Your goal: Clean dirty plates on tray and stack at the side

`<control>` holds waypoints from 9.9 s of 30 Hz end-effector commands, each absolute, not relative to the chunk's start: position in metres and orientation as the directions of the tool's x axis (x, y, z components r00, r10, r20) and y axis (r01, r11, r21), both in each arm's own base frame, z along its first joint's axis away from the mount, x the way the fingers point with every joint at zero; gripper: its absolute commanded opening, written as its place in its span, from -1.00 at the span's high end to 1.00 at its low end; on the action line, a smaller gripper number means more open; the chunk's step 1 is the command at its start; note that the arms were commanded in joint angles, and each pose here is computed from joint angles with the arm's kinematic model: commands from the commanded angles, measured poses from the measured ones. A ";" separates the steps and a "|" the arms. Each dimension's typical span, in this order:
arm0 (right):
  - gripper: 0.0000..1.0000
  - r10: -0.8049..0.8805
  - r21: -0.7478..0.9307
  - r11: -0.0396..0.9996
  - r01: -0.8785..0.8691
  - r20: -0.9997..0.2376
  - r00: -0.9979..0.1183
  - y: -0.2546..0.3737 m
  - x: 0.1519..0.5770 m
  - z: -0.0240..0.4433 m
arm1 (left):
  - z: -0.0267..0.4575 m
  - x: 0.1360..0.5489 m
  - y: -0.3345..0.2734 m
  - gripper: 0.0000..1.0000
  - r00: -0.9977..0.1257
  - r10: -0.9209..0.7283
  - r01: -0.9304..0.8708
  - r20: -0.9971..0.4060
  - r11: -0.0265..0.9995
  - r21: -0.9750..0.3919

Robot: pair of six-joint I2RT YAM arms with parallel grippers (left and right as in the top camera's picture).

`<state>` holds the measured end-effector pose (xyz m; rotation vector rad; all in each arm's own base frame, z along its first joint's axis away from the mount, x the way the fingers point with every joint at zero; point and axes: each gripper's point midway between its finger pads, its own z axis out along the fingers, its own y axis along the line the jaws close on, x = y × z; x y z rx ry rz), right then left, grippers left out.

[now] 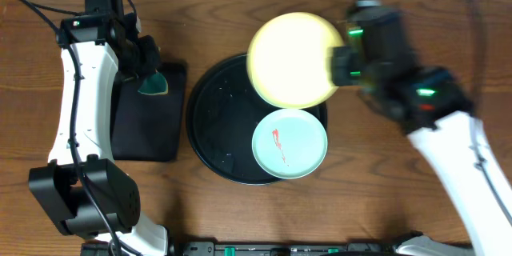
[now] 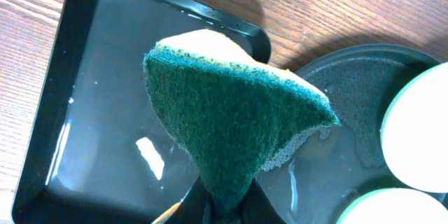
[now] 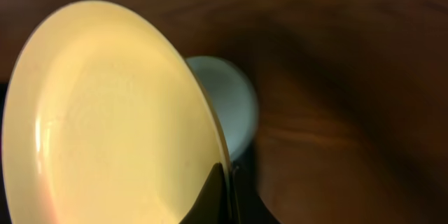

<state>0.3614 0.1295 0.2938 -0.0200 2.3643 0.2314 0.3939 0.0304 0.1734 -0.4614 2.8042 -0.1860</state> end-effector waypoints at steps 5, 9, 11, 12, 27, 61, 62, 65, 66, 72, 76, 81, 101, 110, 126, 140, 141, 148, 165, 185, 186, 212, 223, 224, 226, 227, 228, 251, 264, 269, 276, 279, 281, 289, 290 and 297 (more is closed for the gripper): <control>0.98 0.310 0.191 0.951 0.244 -0.584 -0.750 0.008 0.342 0.283 | 0.171 0.393 0.032 0.85 -0.911 -0.318 -0.286 -0.261 0.946 -0.156; 0.98 0.365 0.136 0.929 0.343 -0.480 -0.798 -0.029 0.332 0.238 | 0.171 0.393 0.032 0.85 -0.911 -0.317 -0.284 -0.262 0.946 -0.156; 0.98 0.385 0.123 0.921 0.371 -0.446 -0.808 -0.037 0.329 0.218 | 0.171 0.393 0.032 0.85 -0.911 -0.317 -0.284 -0.262 0.946 -0.156; 0.98 0.380 0.111 0.922 0.370 -0.433 -0.817 -0.042 0.328 0.205 | 0.171 0.393 0.032 0.85 -0.911 -0.317 -0.284 -0.262 0.946 -0.156; 0.98 0.278 0.115 0.960 0.254 -0.467 -0.840 -0.045 0.332 0.075 | 0.171 0.393 0.032 0.85 -0.911 -0.317 -0.284 -0.263 0.946 -0.156; 0.11 0.066 0.385 0.923 0.001 -0.154 -0.986 0.087 0.300 0.098 | 0.171 0.393 0.032 0.85 -0.911 -0.317 -0.284 -0.263 0.946 -0.156; 0.10 0.058 0.377 0.926 0.000 -0.141 -0.988 0.094 0.296 0.091 | 0.171 0.393 0.032 0.85 -0.911 -0.317 -0.284 -0.263 0.946 -0.156; 0.12 0.033 0.378 0.926 -0.013 -0.115 -0.993 0.115 0.287 0.070 | 0.171 0.393 0.032 0.85 -0.911 -0.317 -0.284 -0.263 0.946 -0.156; 0.13 0.025 0.378 0.926 -0.017 -0.105 -0.994 0.120 0.285 0.065 | 0.171 0.393 0.032 0.85 -0.911 -0.317 -0.284 -0.263 0.946 -0.156; 0.20 -0.037 0.377 0.924 -0.058 -0.062 -0.997 0.152 0.283 0.035 | 0.171 0.393 0.032 0.85 -0.911 -0.317 -0.284 -0.265 0.946 -0.156; 0.62 -0.038 0.367 0.930 -0.036 -0.002 -0.999 0.164 0.275 0.017 | 0.171 0.393 0.032 0.85 -0.911 -0.316 -0.283 -0.265 0.946 -0.156; 0.97 -0.009 0.377 0.926 -0.009 -0.002 -1.000 0.166 0.276 0.022 | 0.171 0.394 0.032 0.85 -0.911 -0.313 -0.280 -0.267 0.947 -0.155; 0.93 -0.052 0.436 0.895 -0.093 -0.105 -0.993 0.250 0.286 0.011 | 0.164 0.388 0.017 0.86 -0.930 -0.283 -0.251 -0.233 0.955 -0.157; 0.67 -0.021 0.405 0.912 -0.073 -0.131 -0.991 0.242 0.296 0.008 | 0.162 0.380 -0.032 0.85 -0.963 -0.183 -0.152 -0.198 0.975 -0.164; 0.98 0.010 0.378 0.925 -0.042 -0.133 -0.991 0.238 0.298 0.006 | 0.108 0.330 -0.080 0.85 -0.976 -0.219 -0.217 0.004 0.964 -0.155; 0.98 0.010 0.379 0.924 -0.043 -0.135 -0.991 0.238 0.298 0.006 | 0.025 0.291 -0.128 0.85 -0.985 -0.173 -0.174 0.012 0.977 -0.124; 0.98 0.010 0.379 0.924 -0.043 -0.136 -0.991 0.238 0.299 0.006 | 0.021 0.289 -0.128 0.85 -0.985 -0.173 -0.173 0.010 0.978 -0.118; 0.98 0.010 0.381 0.923 -0.044 -0.139 -0.990 0.239 0.299 0.006 | 0.000 0.273 -0.130 0.85 -0.989 -0.148 -0.149 0.021 0.983 -0.109; 0.98 0.009 0.383 0.923 -0.046 -0.142 -0.990 0.239 0.300 0.006 | 0.016 0.292 -0.188 0.85 -0.998 0.023 0.046 -0.059 0.911 -0.410; 0.98 0.006 0.381 0.923 -0.049 -0.141 -0.990 0.239 0.299 0.006 | 0.011 0.292 -0.128 0.85 -0.997 -0.002 0.006 -0.073 0.994 -0.112; 0.98 0.006 0.381 0.923 -0.049 -0.141 -0.990 0.239 0.299 0.006 | 0.011 0.286 -0.126 0.85 -0.999 -0.001 0.004 -0.049 0.995 -0.103; 0.98 0.008 0.373 0.927 -0.046 -0.142 -0.990 0.237 0.300 0.006 | 0.016 0.292 -0.167 0.85 -0.994 0.034 0.052 -0.108 0.985 -0.167; 0.98 0.008 0.372 0.927 -0.046 -0.140 -0.990 0.237 0.299 0.005 | 0.022 0.336 -0.114 0.85 -0.969 -0.101 -0.085 -0.225 0.993 -0.079; 0.97 0.008 0.373 0.927 -0.046 -0.141 -0.990 0.237 0.299 0.005 | 0.020 0.330 -0.113 0.85 -0.974 -0.097 -0.084 -0.203 0.994 -0.071; 0.98 0.008 0.374 0.926 -0.046 -0.143 -0.990 0.237 0.300 0.006 | 0.017 0.314 -0.113 0.85 -0.986 -0.077 -0.071 -0.145 0.996 -0.051; 0.98 0.008 0.375 0.926 -0.047 -0.144 -0.990 0.237 0.300 0.006 | 0.017 0.308 -0.114 0.85 -0.990 -0.069 -0.064 -0.121 0.997 -0.044; 0.98 0.008 0.374 0.926 -0.047 -0.144 -0.990 0.237 0.300 0.006 | 0.016 0.299 -0.117 0.85 -0.995 -0.052 -0.048 -0.089 0.998 -0.043; 0.98 0.008 0.373 0.927 -0.046 -0.141 -0.990 0.237 0.299 0.005 | 0.028 0.342 -0.113 0.85 -0.945 0.075 0.032 -0.319 0.990 0.138; 0.98 0.009 0.375 0.926 -0.046 -0.144 -0.990 0.237 0.300 0.006 | 0.015 0.265 -0.145 0.85 -0.971 0.239 0.239 -0.006 0.969 -0.068; 0.98 0.008 0.374 0.926 -0.046 -0.143 -0.990 0.237 0.300 0.006 | 0.032 0.228 -0.200 0.85 -0.886 0.464 0.414 0.004 0.795 -0.443; 0.98 0.008 0.374 0.926 -0.046 -0.143 -0.990 0.237 0.300 0.006 | 0.028 0.262 -0.202 0.85 -0.897 0.427 0.437 -0.111 0.823 -0.362; 0.98 0.009 0.374 0.926 -0.046 -0.143 -0.990 0.237 0.300 0.006 | 0.024 0.290 -0.192 0.85 -0.916 0.357 0.394 -0.180 0.884 -0.251; 0.98 0.008 0.375 0.926 -0.047 -0.143 -0.990 0.237 0.300 0.006 | 0.024 0.318 -0.172 0.85 -0.929 0.272 0.305 -0.251 0.947 -0.103; 0.98 0.008 0.375 0.926 -0.047 -0.143 -0.990 0.237 0.300 0.006 | 0.050 0.352 -0.129 0.85 -0.927 0.116 0.081 -0.357 0.991 0.110; 0.98 0.008 0.375 0.926 -0.047 -0.143 -0.990 0.237 0.300 0.006 | 0.057 0.353 -0.127 0.85 -0.927 0.104 0.070 -0.360 0.992 0.107; 0.98 0.008 0.375 0.926 -0.047 -0.143 -0.990 0.237 0.300 0.006 | 0.118 0.358 -0.095 0.85 -0.927 -0.032 -0.065 -0.373 0.995 0.075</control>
